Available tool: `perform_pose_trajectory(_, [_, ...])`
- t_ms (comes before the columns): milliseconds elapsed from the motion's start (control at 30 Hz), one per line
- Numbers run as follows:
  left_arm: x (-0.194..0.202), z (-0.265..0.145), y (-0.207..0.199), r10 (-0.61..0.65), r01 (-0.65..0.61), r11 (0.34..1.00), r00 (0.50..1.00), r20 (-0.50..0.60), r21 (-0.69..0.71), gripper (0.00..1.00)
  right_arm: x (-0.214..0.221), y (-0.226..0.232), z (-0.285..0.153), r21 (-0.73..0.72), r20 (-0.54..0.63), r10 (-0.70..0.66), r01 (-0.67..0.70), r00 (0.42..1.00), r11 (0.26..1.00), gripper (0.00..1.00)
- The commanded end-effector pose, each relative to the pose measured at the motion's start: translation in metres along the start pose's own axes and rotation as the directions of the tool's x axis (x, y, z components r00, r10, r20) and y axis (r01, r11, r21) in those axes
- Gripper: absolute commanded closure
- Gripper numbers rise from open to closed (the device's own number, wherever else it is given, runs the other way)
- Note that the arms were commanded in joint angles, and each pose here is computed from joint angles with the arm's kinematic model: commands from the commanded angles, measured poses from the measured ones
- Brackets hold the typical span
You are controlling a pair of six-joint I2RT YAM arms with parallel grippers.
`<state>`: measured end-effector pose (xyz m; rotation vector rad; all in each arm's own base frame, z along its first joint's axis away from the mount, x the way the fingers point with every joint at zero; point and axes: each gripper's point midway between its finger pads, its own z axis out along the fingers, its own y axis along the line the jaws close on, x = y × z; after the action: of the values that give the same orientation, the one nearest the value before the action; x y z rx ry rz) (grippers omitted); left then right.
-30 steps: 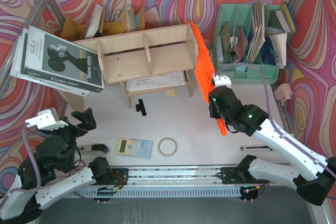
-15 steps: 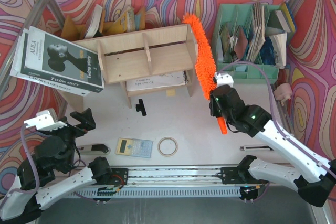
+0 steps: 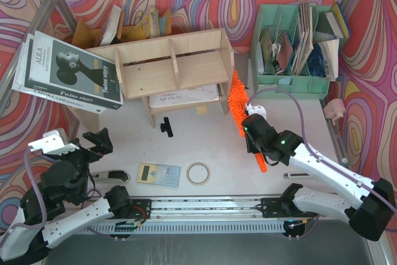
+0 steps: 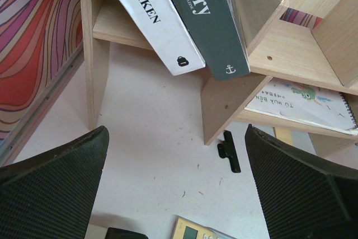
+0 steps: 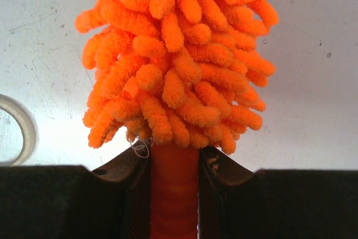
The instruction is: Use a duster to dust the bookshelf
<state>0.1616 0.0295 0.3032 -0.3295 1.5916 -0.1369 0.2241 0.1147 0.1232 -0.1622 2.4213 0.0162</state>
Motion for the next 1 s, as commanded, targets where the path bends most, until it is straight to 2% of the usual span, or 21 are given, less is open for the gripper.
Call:
perform_pose_trajectory(0, [0.001,0.001,0.003,-0.002,0.002,1.000,1.000,0.009,-0.019,0.01,-0.036,0.009,-0.009,-0.030,0.113,0.047,-0.044,0.992,0.999,1.00])
perform_pose_trajectory(200, [0.001,0.001,0.003,-0.005,0.005,1.000,1.000,0.010,-0.019,0.02,-0.074,0.002,-0.041,-0.028,0.215,0.047,-0.041,0.976,0.999,1.00])
perform_pose_trajectory(300, [0.001,0.000,0.004,-0.010,0.010,1.000,1.000,0.009,-0.016,0.02,-0.078,0.001,-0.047,-0.032,0.233,0.050,-0.044,0.971,0.999,1.00])
perform_pose_trajectory(733, [0.001,-0.001,0.006,-0.025,0.025,1.000,1.000,0.010,-0.016,0.01,0.001,0.019,0.010,-0.073,0.024,0.081,-0.079,0.996,0.994,1.00])
perform_pose_trajectory(867, [0.000,-0.001,0.007,-0.029,0.029,0.999,1.000,0.012,-0.015,0.01,-0.004,0.016,0.008,-0.062,0.036,0.077,-0.075,0.996,0.995,1.00])
perform_pose_trajectory(967, [0.000,-0.001,0.007,-0.031,0.032,0.999,0.999,0.012,-0.015,0.02,-0.028,0.015,-0.007,-0.061,0.089,0.078,-0.073,0.993,0.995,1.00])
